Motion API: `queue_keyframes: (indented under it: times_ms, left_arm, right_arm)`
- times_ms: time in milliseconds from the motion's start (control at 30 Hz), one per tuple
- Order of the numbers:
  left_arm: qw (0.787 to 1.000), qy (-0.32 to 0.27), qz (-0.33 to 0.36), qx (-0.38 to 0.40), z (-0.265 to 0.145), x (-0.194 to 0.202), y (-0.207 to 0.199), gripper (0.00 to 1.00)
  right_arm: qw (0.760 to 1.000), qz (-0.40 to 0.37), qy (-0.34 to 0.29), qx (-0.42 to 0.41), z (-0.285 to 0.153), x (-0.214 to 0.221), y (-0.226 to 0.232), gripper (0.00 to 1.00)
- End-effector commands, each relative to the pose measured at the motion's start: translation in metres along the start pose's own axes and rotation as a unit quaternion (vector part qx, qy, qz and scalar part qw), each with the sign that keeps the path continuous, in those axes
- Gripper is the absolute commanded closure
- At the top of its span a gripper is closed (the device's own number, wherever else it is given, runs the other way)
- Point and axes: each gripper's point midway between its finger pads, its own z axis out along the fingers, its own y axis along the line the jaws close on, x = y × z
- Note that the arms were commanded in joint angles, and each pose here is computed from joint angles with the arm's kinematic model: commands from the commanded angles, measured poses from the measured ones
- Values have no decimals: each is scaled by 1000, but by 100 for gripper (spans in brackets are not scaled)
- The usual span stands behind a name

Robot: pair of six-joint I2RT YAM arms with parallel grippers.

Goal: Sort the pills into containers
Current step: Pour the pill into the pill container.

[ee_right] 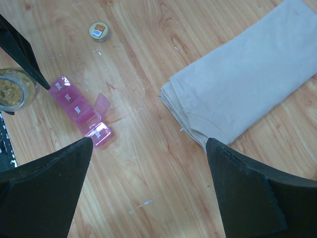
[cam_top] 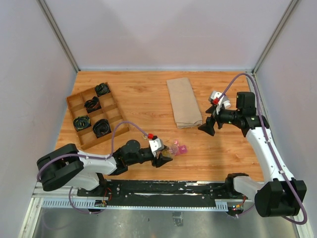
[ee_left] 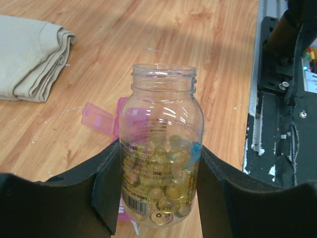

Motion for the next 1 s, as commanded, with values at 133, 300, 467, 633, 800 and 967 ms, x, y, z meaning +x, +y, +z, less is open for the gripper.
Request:
queue_keyframes:
  times_ms: [133, 300, 467, 633, 800, 967]
  left_arm:
    - [995, 98, 24, 14, 16, 24, 4, 100]
    - [989, 145, 23, 26, 24, 31, 6, 100]
    - [983, 179, 14, 25, 26, 38, 9, 100]
    - [980, 199, 5, 22, 28, 40, 11, 100]
    - [977, 210, 2, 22, 28, 38, 11, 100]
    - [973, 230, -5, 14, 25, 40, 14, 100]
  right_arm:
    - [999, 0, 30, 21, -12, 5, -15, 1]
    - [998, 17, 43, 46, -18, 11, -27, 1]
    - [996, 33, 49, 65, -19, 15, -36, 1]
    - [996, 35, 47, 62, -18, 15, -35, 1]
    - [997, 35, 45, 61, -19, 14, -33, 1]
    - [997, 36, 45, 59, -18, 14, -33, 1]
